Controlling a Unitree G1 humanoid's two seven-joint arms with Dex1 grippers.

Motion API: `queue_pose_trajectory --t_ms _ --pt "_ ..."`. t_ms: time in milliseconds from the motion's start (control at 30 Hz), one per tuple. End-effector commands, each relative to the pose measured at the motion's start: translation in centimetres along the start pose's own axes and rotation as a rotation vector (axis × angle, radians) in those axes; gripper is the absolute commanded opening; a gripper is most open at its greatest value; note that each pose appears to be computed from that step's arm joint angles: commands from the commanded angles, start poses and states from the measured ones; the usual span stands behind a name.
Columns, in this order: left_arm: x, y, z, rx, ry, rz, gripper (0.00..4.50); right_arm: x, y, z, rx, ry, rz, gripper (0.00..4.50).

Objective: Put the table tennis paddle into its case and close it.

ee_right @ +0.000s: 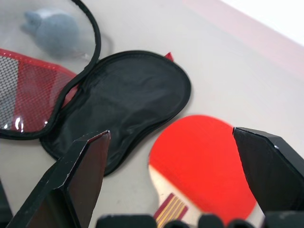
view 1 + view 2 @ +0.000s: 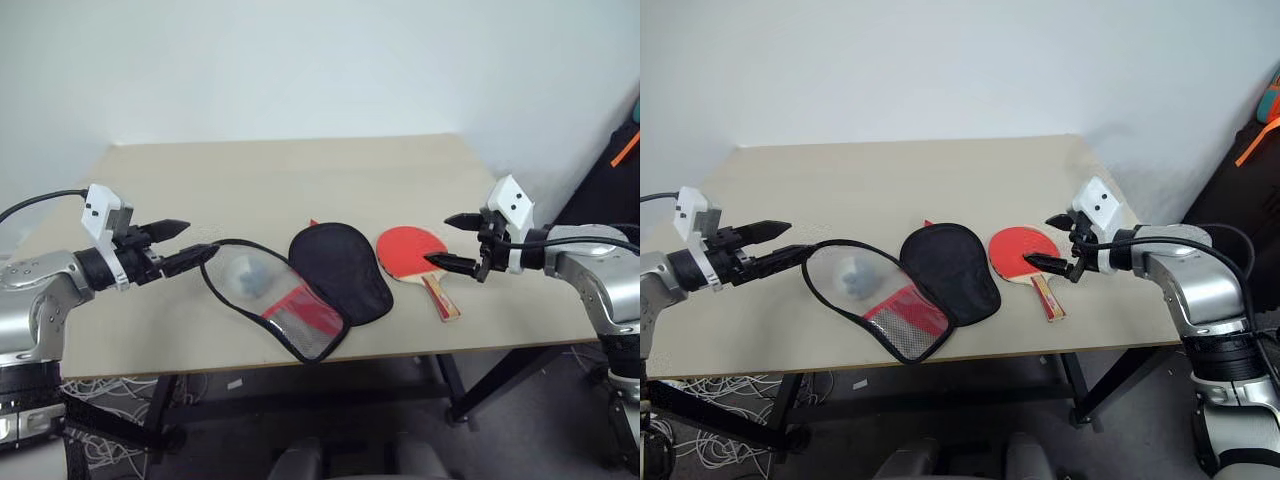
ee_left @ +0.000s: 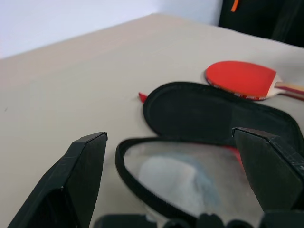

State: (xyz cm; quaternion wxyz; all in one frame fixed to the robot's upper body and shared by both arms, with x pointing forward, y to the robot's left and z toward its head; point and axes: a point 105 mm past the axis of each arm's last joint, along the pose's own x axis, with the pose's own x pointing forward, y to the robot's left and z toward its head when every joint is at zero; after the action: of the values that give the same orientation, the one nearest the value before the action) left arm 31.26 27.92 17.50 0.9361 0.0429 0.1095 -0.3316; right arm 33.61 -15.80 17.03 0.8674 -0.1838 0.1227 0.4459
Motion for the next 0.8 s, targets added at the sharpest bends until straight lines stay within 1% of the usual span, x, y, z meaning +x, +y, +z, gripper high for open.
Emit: queue_pose_trajectory --t_ms 33,167,500,667,800 --pt "-0.8 -0.3 1.4 0.04 -0.035 0.014 4.48 0.0 0.2 1.1 -0.04 -0.029 0.008 4.5" --pt "-0.7 -0.3 0.9 0.025 -0.029 0.017 4.48 0.0 -0.2 0.9 -0.024 -0.021 -0.031 4.5" --pt "0.9 0.4 2.1 0.044 -0.05 -0.014 4.48 -1.3 -0.7 0.8 -0.006 0.005 -0.107 4.5" --pt "1.5 -0.2 2.3 0.05 -0.052 -0.045 4.48 -2.1 -0.7 0.1 -0.009 0.028 -0.115 4.5" --pt "2.1 -0.9 2.1 0.057 -0.057 -0.064 4.48 -2.9 -1.5 -0.8 -0.002 0.058 -0.152 4.5"
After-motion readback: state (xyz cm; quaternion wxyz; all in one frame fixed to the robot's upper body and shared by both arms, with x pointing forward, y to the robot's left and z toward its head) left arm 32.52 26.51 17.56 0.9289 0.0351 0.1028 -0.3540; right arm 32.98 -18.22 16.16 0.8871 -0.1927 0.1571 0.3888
